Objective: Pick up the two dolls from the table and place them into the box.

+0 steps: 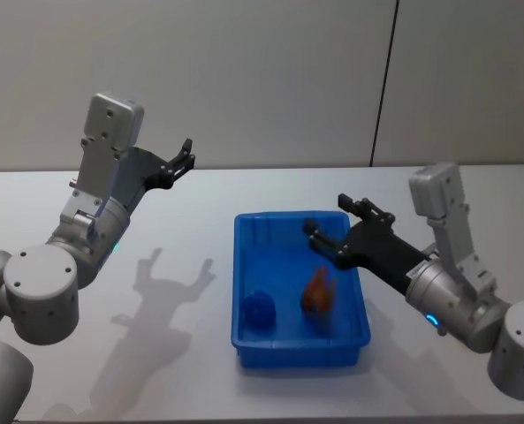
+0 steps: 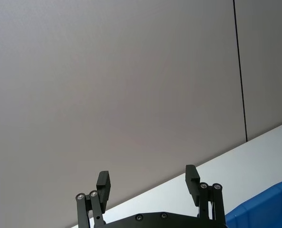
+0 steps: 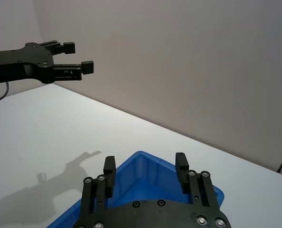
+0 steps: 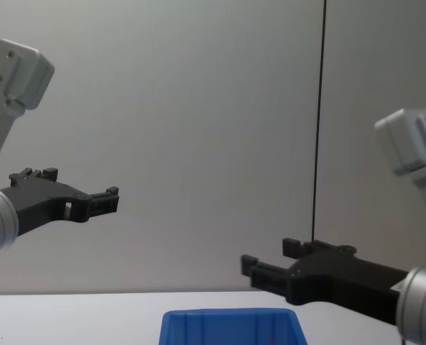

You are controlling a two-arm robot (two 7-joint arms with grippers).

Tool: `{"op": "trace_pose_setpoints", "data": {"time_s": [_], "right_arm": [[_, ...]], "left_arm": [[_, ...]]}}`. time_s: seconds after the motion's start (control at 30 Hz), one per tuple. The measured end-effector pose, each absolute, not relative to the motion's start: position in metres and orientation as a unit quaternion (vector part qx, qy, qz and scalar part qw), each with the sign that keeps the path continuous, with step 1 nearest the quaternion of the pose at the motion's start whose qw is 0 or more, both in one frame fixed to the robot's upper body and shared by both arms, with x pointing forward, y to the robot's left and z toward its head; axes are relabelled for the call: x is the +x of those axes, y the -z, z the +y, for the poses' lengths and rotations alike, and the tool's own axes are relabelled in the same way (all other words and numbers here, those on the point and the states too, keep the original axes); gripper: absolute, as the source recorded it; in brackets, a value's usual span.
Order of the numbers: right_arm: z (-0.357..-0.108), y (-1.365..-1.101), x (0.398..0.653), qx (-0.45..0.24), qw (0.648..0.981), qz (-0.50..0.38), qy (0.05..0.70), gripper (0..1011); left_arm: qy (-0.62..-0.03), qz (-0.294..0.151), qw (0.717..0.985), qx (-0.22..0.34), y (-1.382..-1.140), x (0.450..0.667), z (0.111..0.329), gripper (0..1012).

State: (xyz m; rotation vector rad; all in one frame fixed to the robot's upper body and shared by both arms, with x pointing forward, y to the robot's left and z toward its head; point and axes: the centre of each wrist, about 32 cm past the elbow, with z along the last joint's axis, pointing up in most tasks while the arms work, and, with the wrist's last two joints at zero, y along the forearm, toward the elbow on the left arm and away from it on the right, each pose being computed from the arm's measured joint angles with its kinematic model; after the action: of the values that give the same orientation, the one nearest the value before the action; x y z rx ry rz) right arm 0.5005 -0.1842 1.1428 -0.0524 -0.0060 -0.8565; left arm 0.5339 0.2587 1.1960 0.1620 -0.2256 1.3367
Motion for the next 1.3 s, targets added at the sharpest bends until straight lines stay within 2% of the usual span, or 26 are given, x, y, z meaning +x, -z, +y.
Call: {"op": "trace_pose_setpoints", "data": {"time_s": [0.1,0.13,0.3,0.37,0.73,1.3], "right_arm": [[-0.181,-1.142,0.501,-0.023,0.912,-0.004,0.409,808],[-0.18,-1.142,0.501,-0.023,0.913,-0.004,0.408,808],[-0.179,-1.141,0.5,-0.026,0.909,-0.005,0.416,974],[-0.179,-1.14,0.499,-0.026,0.907,-0.005,0.42,1001],[-0.187,-1.137,0.487,-0.042,0.882,-0.006,0.47,1001],[-0.215,-1.131,0.453,-0.095,0.811,0.008,0.577,1001]], "left_arm": [[-0.618,-0.104,0.776,0.075,-1.196,0.534,0.259,1001],[-0.618,-0.104,0.776,0.075,-1.196,0.534,0.259,1001],[-0.618,-0.104,0.776,0.075,-1.196,0.534,0.259,1001],[-0.618,-0.104,0.776,0.075,-1.196,0.534,0.259,1001],[-0.618,-0.104,0.776,0.075,-1.196,0.534,0.259,1001],[-0.618,-0.104,0.776,0.075,-1.196,0.534,0.259,1001]]}}
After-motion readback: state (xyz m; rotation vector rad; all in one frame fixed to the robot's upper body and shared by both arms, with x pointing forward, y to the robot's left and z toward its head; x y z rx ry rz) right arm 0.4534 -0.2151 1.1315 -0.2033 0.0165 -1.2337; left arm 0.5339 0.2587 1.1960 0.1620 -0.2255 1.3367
